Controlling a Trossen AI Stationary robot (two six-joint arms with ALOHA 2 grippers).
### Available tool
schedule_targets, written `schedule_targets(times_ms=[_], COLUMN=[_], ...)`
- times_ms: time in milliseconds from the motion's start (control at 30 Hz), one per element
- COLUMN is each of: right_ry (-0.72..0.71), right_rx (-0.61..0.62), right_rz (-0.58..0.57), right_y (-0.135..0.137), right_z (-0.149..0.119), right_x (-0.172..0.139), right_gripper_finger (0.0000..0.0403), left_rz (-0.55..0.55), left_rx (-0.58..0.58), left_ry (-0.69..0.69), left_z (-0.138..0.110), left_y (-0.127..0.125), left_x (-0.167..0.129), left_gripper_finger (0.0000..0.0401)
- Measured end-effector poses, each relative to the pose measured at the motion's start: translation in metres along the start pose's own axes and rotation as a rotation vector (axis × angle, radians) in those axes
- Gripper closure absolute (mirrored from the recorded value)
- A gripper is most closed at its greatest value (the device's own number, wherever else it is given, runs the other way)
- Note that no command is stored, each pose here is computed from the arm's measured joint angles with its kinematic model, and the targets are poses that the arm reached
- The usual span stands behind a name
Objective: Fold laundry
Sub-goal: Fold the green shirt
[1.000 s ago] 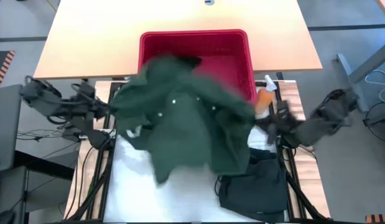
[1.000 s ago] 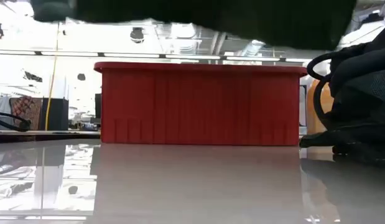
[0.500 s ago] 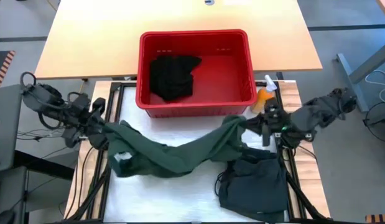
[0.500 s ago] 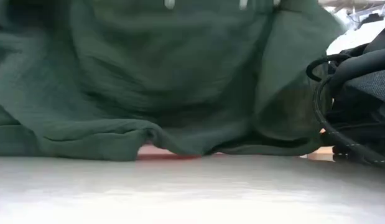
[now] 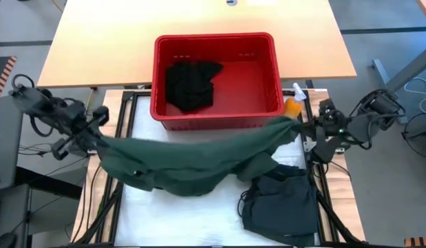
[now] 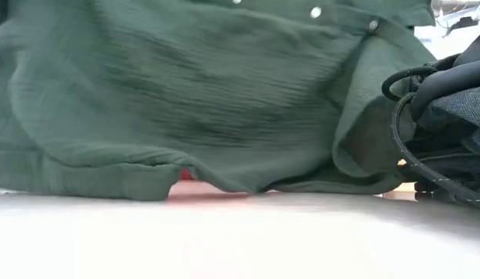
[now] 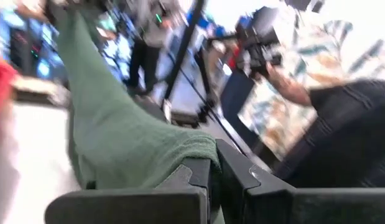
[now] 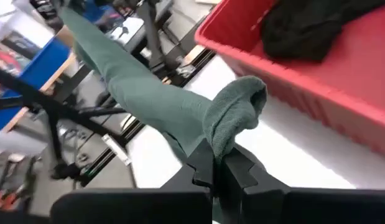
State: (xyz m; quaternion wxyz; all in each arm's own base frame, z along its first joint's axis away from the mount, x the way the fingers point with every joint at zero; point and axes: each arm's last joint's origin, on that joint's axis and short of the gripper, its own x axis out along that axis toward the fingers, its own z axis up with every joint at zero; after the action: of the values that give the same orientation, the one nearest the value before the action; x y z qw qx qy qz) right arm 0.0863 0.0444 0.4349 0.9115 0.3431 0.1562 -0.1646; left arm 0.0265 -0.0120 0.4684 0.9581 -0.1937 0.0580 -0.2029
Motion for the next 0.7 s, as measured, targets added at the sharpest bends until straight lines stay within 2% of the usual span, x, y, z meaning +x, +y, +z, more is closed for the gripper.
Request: schedule_targets(times_ms=[233,433,600,700], right_ry=[-0.196,-0.391,-0.462,-0.407], right_rx=[-0.145,-0.253,-0.350,-0.384], right_rz=[-0.078,-0.126,-0.095,-0.021], right_y=[-0.003,0.008,0.016,0.019], right_z=[0.009,0.024,0.043,0.045], right_x=[-0.004,-0.007,-0.009,0.001], right_gripper_finger=[0.0377,0.0378,0.0378,0.0378], left_rz=[0.175,0.327,0.355,0.387], left_rx=[0.109,0.196,0.258,0.264], left_ry=[-0.268,-0.450,-0.511,-0.503], left_z=[0.015,0.029,0.040,0.040], left_y=[0.008,0.011,0.011,0.013], left_x=[-0.029,-0.048,-0.063,-0.063], left_gripper_finger=[0.0401,0.0401,0.0401,0.0401])
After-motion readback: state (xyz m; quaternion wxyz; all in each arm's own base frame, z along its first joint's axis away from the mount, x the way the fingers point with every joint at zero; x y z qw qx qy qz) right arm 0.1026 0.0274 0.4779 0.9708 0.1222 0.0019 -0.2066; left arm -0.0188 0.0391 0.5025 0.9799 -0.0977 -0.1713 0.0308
